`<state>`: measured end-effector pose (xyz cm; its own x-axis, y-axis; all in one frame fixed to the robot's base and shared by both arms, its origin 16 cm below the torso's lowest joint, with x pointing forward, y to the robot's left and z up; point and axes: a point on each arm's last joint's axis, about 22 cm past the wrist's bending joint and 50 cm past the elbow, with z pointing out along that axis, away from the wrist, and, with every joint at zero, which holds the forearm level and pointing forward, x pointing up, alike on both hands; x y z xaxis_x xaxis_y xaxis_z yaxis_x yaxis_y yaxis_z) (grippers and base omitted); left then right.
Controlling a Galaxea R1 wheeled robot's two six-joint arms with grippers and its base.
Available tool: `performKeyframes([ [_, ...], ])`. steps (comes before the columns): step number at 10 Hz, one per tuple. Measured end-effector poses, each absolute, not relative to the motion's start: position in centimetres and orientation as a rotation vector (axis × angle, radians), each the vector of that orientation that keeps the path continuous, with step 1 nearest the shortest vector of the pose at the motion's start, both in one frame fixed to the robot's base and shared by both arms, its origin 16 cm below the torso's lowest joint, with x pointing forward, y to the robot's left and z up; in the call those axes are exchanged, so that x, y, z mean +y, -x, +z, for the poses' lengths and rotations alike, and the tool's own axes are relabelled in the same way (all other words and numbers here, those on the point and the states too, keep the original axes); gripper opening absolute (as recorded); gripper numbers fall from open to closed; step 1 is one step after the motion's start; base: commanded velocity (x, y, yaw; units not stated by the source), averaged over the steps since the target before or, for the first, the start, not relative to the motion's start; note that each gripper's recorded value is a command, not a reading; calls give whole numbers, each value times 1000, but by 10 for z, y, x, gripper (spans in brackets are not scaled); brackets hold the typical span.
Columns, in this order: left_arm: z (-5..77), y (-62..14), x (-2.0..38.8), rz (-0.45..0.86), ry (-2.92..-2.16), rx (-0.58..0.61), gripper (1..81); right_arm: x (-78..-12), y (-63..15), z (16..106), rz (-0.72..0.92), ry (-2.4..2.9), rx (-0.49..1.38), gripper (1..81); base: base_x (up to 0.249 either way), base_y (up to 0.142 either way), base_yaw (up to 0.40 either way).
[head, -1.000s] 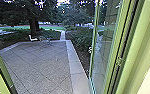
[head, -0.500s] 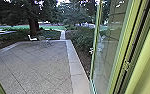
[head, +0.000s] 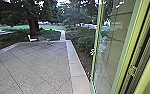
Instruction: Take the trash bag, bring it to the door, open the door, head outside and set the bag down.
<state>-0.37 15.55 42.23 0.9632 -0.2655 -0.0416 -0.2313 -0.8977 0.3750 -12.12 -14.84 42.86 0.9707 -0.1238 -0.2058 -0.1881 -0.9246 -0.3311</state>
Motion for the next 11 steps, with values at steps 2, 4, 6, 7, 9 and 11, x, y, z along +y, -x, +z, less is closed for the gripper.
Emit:
performKeyframes([
  [2, 423, 13, 157, -136, -2741, -359, 10, -149, 130, 428, 259, 2765, 228, 811, 142, 0, 0],
  [4, 423, 7, 155, -130, -2738, -361, 10, -150, 128, 428, 257, 2767, 228, 811, 142, 0, 0],
  [6, 422, 10, 159, -123, -2746, -359, 10, -148, 128, 428, 247, 2767, 227, 811, 127, 0, 0],
  [7, 423, 11, 156, -135, -2738, -359, 10, -150, 129, 428, 263, 2769, 225, 811, 114, 0, 0],
  [9, 423, 12, 156, -127, -2740, -360, 10, -147, 130, 428, 251, 2767, 225, 811, 113, 0, 0],
  [11, 423, 10, 156, -124, -2741, -360, 10, -146, 127, 428, 247, 2765, 224, 811, 110, 0, 0],
])
